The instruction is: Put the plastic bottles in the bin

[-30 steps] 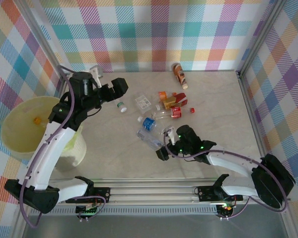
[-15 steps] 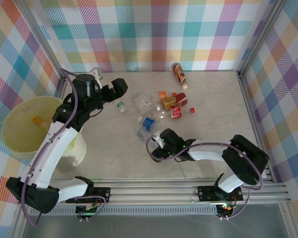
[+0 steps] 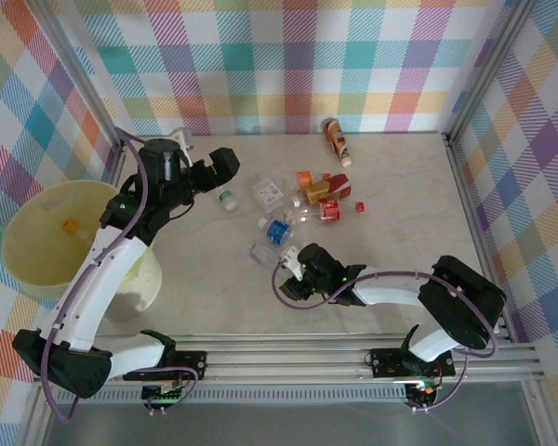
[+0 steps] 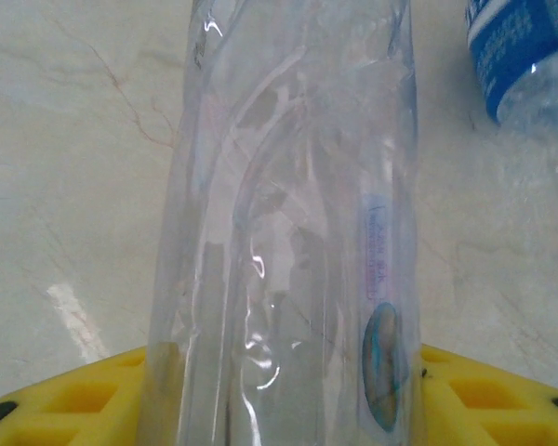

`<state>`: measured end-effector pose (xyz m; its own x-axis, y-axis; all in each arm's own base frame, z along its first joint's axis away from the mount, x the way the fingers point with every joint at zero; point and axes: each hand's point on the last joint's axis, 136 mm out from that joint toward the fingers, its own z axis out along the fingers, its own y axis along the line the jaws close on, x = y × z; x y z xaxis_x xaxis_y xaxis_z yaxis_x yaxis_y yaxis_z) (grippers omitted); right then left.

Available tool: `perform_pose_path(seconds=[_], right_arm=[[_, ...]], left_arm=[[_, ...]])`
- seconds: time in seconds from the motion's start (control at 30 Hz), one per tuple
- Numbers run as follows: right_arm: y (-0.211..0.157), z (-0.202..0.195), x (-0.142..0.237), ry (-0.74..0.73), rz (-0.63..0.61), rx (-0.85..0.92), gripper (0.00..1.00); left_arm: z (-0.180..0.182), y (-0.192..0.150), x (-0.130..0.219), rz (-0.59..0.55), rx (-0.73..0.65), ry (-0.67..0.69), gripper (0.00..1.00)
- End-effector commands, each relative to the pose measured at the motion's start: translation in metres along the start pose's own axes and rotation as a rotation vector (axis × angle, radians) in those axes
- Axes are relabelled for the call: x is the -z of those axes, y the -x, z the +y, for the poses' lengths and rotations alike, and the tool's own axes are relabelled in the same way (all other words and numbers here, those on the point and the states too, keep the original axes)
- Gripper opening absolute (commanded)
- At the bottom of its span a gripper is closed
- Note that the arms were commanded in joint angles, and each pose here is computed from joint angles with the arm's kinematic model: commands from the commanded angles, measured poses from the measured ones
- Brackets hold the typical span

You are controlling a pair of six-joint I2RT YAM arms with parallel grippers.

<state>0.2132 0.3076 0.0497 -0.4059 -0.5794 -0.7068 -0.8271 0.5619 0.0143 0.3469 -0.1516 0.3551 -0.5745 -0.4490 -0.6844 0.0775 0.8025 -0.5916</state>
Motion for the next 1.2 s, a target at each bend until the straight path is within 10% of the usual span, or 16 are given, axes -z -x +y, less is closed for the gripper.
perform_pose_path(seconds=[0.0, 0.6, 1.17], right_arm=[[0.032, 0.012, 0.015, 0.065, -0.117, 0.003, 0.48], [0.139, -0.06, 0.118, 0.241, -0.438, -0.459, 0.44], [0.164, -0.029, 0.142, 0.471, -0.481, -0.415, 0.47]], left_arm=[[0.002, -0.009, -0.004, 0.027, 0.011, 0.007, 1.0], [-0.052, -0.062, -0.029, 0.102, 0.026, -0.066, 1.0], [-0.072, -0.088, -0.076, 0.117, 0.105, -0.091, 0.97]])
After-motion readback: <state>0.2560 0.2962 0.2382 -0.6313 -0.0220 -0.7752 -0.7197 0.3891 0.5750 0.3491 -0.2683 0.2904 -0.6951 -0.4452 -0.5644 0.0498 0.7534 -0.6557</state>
